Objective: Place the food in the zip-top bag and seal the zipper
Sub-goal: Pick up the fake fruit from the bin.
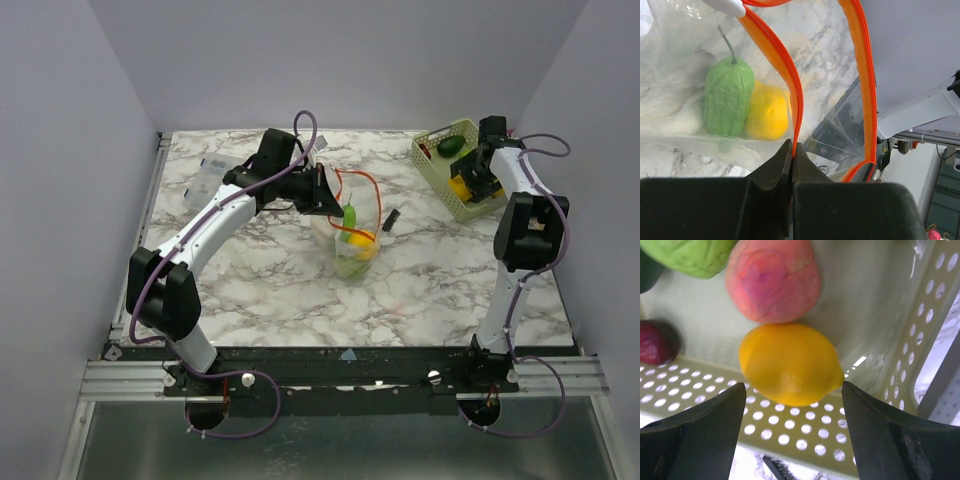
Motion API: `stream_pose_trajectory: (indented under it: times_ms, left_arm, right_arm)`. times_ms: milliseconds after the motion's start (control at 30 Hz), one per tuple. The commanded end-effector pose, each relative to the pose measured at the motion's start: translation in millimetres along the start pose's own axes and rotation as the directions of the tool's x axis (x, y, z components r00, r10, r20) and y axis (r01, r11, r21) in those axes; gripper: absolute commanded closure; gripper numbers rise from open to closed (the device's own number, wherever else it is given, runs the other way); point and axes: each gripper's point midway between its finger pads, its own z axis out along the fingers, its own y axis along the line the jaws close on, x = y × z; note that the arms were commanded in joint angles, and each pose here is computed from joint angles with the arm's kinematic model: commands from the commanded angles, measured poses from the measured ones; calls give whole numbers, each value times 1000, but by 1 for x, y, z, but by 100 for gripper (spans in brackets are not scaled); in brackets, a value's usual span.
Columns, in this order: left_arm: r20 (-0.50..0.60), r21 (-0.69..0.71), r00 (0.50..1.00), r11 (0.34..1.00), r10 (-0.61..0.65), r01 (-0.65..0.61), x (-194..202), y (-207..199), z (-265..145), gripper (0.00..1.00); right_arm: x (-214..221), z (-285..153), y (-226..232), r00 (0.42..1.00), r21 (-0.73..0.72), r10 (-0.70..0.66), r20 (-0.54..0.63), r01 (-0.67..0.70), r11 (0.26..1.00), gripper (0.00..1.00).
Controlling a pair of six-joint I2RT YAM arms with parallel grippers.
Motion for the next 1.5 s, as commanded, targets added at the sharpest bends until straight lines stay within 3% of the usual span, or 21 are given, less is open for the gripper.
stream_pose_trajectory:
  times_ms: [0,367,800,867,1000,1100,1333,1467]
  left_arm:
    - [-3,29,1000,999,26,-25,1,-10,-2,100]
    - [-10,36,1000,999,22,-22,2,-10,-1,100]
    - [-9,28,1000,999,25,-25,-1,-10,-1,100]
    - [-9,24,1000,1000,20,-20,-1,-10,-1,100]
    - [4,30,1000,1000,3,-3,-3,-16,-5,100]
    - [15,28,1000,999,-15,15,-4,-18,-6,100]
    - [16,34,997,997,-70,70,0,-18,-7,100]
    - [31,14,997,997,-73,73,-1,-18,-9,100]
  right_arm:
    - [-4,24,-20,997,128,75,36,-79,989,20]
    - [-18,41,-9,996,97,-55,63,49,994,19]
    - [5,41,-13,971,14,-236,-31,236,972,16]
    - [1,40,-8,966,-15,-260,-12,260,966,22]
    - [-15,25,12,950,-96,-305,71,311,946,47]
    - [-35,5,27,936,-124,-318,150,337,933,57]
    - [-54,-55,50,920,-226,-311,240,365,903,95]
    - [-25,-96,59,922,-385,-308,233,378,842,100]
